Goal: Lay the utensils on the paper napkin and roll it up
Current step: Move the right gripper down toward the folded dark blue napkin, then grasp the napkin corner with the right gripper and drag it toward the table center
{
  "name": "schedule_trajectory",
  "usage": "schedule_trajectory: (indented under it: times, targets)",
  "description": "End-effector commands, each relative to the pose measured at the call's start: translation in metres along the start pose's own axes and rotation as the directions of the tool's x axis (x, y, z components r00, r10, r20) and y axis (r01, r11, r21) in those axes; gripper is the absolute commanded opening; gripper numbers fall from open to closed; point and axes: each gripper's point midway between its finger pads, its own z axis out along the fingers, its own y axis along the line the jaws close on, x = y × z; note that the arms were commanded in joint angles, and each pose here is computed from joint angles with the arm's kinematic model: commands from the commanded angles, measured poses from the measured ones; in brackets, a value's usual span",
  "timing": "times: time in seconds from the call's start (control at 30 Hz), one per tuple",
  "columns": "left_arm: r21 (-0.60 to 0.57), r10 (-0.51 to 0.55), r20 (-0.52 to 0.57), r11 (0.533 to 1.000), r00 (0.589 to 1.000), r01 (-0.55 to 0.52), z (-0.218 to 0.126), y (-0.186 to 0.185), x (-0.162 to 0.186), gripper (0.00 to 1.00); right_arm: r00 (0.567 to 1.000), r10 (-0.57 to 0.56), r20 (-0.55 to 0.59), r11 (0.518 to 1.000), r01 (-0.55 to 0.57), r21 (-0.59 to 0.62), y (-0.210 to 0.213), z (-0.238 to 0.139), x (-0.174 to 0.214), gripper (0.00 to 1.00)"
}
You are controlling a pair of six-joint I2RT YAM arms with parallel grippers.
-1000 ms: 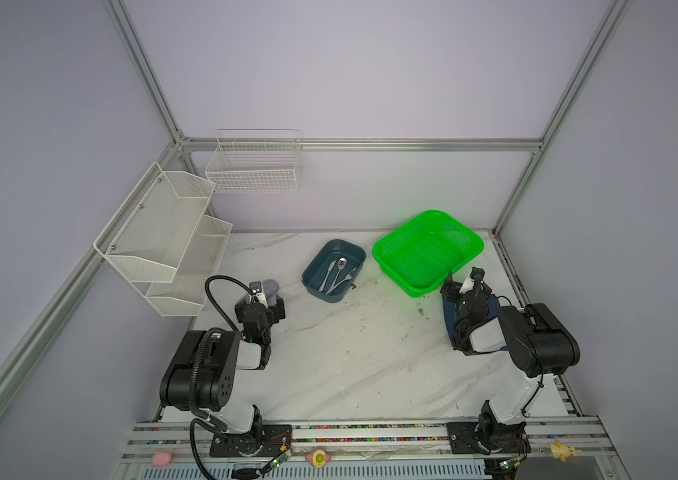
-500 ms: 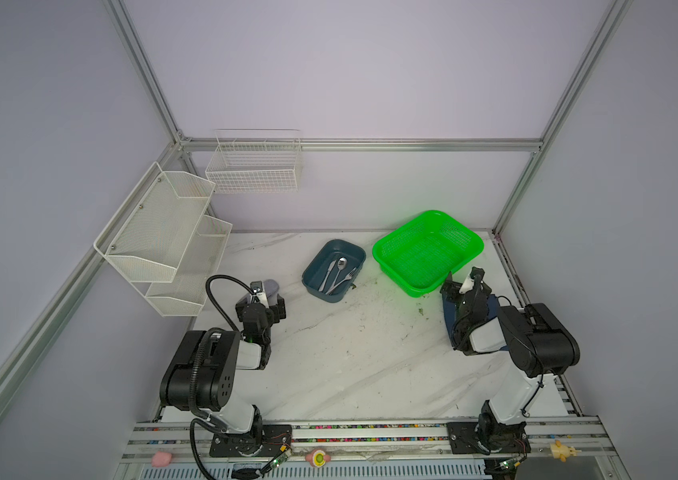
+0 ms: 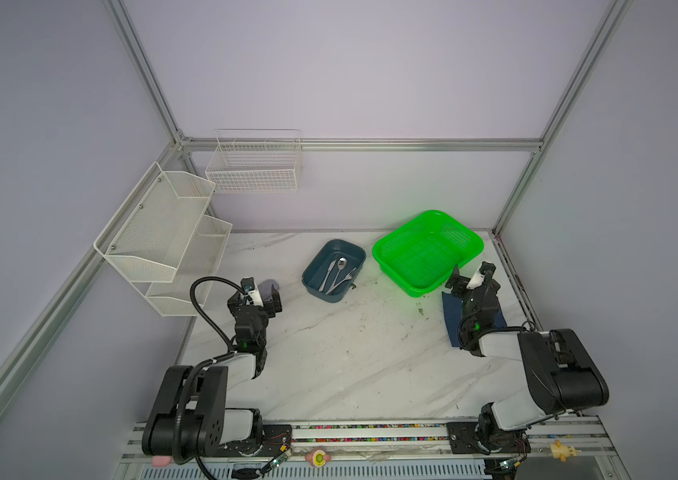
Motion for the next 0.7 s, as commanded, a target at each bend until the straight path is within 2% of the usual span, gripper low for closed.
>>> schedule_trajectory:
  times: [0.0,0.1,0.2,0.23,0.33,0.43,0.53,0.67]
  targets:
    - [-0.016,-0.061,-0.057,0.998,0.996,0.061,-0.005,0.004,-0.014,1.00,0.976,0.000,-0.220,0.987,0.036,0.158,-0.025,-0.004,0.019,0.97]
    - [0.005,-0.121,-0.087,0.992,0.989,0.122,-0.011,0.001,-0.031,1.00,0.953,0.126,-0.276,0.966,-0.055,0.251,-0.041,-0.014,0.013,0.97]
    - [0.039,-0.210,-0.151,0.975,0.966,0.218,-0.023,-0.006,-0.039,1.00,0.909,0.210,-0.359,0.973,-0.161,0.163,-0.036,-0.018,0.018,0.97]
    - [0.070,-0.221,-0.174,0.969,0.960,0.236,-0.029,-0.012,-0.042,1.00,0.888,0.253,-0.384,0.966,-0.212,0.144,-0.036,-0.020,0.020,0.97]
    - [0.063,-0.308,-0.220,0.942,0.926,0.328,-0.044,-0.012,-0.045,1.00,0.813,0.367,-0.451,0.930,-0.340,0.143,-0.042,-0.024,0.028,0.93]
    - [0.165,-0.323,-0.243,0.915,0.915,0.367,-0.058,-0.027,-0.050,1.00,0.729,0.444,-0.521,0.885,-0.446,0.130,-0.045,-0.027,0.039,0.89]
    - [0.226,-0.328,-0.278,0.891,0.903,0.394,-0.071,-0.038,-0.052,1.00,0.669,0.473,-0.574,0.861,-0.488,0.141,-0.047,-0.028,0.051,0.84]
    - [0.236,-0.350,-0.308,0.872,0.884,0.428,-0.083,-0.040,-0.052,1.00,0.611,0.481,-0.629,0.853,-0.492,0.174,-0.047,-0.029,0.072,0.79]
